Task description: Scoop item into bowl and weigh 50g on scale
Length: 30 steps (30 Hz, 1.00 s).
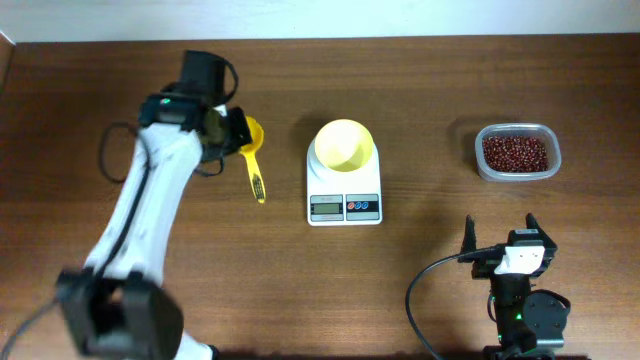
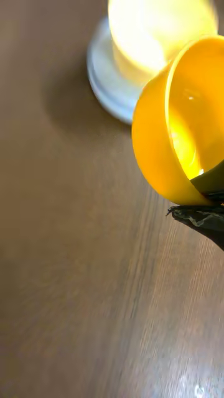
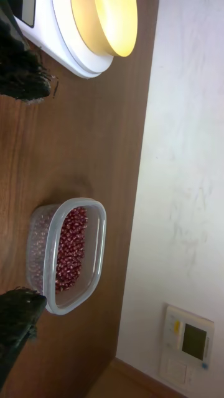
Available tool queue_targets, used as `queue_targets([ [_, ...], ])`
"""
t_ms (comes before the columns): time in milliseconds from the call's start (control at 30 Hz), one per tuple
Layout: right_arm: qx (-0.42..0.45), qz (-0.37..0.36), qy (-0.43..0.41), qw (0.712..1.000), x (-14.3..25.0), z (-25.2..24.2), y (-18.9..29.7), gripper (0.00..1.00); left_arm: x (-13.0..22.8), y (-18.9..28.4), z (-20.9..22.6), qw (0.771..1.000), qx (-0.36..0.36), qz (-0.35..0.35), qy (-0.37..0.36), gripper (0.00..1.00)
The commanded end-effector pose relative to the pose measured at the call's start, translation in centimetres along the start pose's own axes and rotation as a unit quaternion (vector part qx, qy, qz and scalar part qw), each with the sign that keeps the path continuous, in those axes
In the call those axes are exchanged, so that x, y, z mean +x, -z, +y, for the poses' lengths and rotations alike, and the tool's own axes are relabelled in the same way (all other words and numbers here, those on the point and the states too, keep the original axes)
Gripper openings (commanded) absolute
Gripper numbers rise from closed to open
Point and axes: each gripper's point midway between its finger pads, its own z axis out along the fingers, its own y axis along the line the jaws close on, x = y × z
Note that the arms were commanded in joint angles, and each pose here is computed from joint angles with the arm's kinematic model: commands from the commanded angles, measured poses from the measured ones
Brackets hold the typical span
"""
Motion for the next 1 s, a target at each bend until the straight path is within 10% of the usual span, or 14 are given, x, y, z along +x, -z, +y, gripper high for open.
queue_targets([
  [0, -0.008, 0.002, 0.003, 1.000, 0.2, 0.4, 0.0, 0.99, -1.1, 4.3, -0.4, 0.998, 0.024, -0.049, 0.019, 0.00],
  [133, -0.008, 0.002, 0.003, 1.000, 0.2, 0.4, 0.0, 0.99, -0.5, 4.9, -0.2, 0.999, 0.022, -0.045, 0.023, 0.00],
  [333, -0.008, 0.002, 0.003, 1.000, 0.2, 0.4, 0.0, 0.99, 0.4, 4.8, 0.3, 0.975, 0.017, -0.022, 0.219, 0.00],
  [567, -0.008, 0.002, 0.003, 1.000, 0.2, 0.4, 0.0, 0.99, 5.1, 5.1, 2.2, 0.889, -0.056, 0.051, 0.451, 0.00],
  [967, -0.008, 0.002, 0.003, 1.000, 0.2, 0.4, 0.0, 0.99, 6.9, 5.3, -0.3, 0.881, -0.031, 0.103, 0.461, 0.05],
])
